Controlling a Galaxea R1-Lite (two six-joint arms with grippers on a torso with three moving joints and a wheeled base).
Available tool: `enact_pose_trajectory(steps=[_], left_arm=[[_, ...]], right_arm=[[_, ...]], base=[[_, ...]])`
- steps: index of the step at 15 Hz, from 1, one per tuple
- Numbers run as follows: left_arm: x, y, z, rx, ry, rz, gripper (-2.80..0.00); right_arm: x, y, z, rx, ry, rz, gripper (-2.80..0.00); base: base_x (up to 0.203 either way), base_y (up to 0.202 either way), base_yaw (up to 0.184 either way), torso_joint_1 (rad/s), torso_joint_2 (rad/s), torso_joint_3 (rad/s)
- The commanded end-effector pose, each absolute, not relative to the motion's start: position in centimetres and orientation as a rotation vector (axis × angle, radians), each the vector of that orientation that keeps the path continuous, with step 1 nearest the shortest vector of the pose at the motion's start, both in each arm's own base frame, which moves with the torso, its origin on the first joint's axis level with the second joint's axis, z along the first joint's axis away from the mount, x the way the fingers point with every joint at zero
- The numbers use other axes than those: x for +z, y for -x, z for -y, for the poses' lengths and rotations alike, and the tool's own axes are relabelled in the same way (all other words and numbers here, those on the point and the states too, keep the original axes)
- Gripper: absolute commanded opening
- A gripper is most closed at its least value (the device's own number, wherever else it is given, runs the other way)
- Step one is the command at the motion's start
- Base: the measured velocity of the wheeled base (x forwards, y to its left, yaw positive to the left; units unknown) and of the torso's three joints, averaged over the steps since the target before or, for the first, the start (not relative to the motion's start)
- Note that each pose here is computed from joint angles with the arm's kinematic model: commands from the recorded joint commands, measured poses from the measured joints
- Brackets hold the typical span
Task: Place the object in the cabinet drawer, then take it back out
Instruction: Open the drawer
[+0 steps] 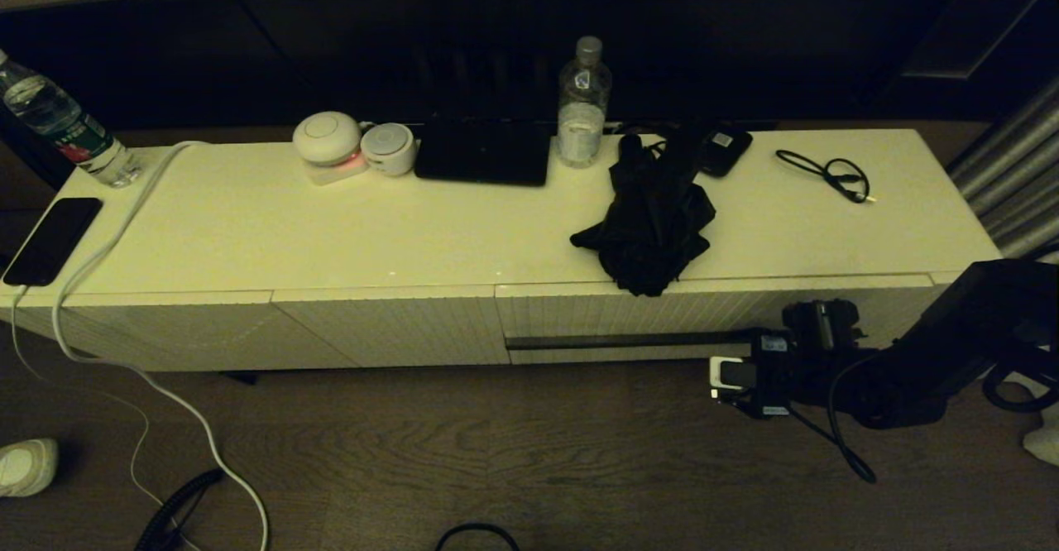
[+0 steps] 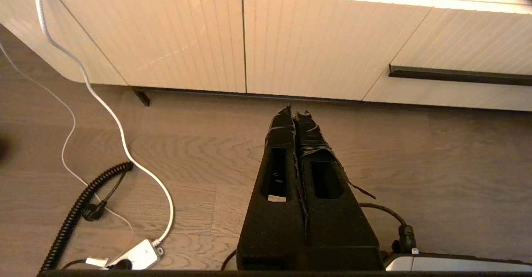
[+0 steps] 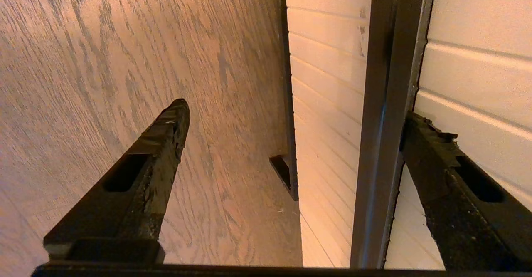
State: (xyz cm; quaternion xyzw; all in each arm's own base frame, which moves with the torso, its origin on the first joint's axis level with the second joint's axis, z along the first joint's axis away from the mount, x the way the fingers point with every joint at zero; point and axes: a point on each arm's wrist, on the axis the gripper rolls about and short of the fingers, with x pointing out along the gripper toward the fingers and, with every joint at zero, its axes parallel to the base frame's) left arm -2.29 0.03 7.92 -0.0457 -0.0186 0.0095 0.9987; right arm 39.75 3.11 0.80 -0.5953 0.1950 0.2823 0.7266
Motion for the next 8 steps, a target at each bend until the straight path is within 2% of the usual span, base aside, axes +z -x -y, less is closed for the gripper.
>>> enact_pose_trajectory(steps=[1, 8], left_arm=[[7.9, 2.3, 0.0, 0.02, 0.092, 0.039, -2.8], [7.9, 2.3, 0.0, 0.02, 0.092, 0.039, -2.8]], right_arm=[[0.6, -38.9, -3.0, 0.646, 1.313, -0.45, 0.0], [0.0, -36.6, -2.9, 0.691, 1.298, -0.5, 0.0]], base=[[0.0, 0.0, 0.0, 0.0, 0.0, 0.0], [0.0, 0.0, 0.0, 0.0, 0.0, 0.0]])
